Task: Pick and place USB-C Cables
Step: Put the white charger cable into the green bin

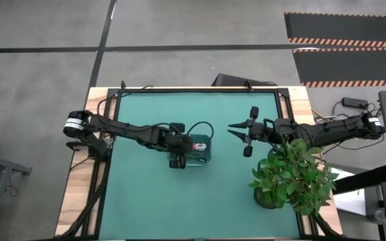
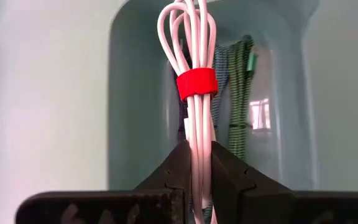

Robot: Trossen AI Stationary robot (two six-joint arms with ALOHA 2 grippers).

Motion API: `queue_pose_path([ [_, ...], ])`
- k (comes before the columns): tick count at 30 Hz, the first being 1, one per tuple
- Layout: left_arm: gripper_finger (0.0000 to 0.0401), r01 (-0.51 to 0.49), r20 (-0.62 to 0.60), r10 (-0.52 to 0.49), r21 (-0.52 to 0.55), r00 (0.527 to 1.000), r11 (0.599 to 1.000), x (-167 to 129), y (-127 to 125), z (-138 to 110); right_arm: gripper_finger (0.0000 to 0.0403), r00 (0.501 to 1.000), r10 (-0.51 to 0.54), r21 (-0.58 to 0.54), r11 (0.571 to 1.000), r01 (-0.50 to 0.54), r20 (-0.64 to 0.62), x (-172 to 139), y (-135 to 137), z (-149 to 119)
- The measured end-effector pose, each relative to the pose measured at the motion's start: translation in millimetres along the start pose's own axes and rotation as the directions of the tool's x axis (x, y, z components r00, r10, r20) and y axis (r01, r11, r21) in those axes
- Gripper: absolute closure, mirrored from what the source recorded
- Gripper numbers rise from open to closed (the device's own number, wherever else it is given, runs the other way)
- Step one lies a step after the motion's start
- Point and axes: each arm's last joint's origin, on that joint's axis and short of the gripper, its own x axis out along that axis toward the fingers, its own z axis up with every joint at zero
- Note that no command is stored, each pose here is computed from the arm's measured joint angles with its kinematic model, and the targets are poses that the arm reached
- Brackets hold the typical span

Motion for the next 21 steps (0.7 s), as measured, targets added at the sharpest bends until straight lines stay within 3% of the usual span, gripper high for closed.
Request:
queue_pose_path([
  [21, 0.0380, -0.035, 0.002, 0.035, 0.039, 0.999, 0.999, 15, 5, -12, 0.0330, 1.000, 0.001, -0.002, 1.000, -0.001, -0.008, 0, 0, -1],
])
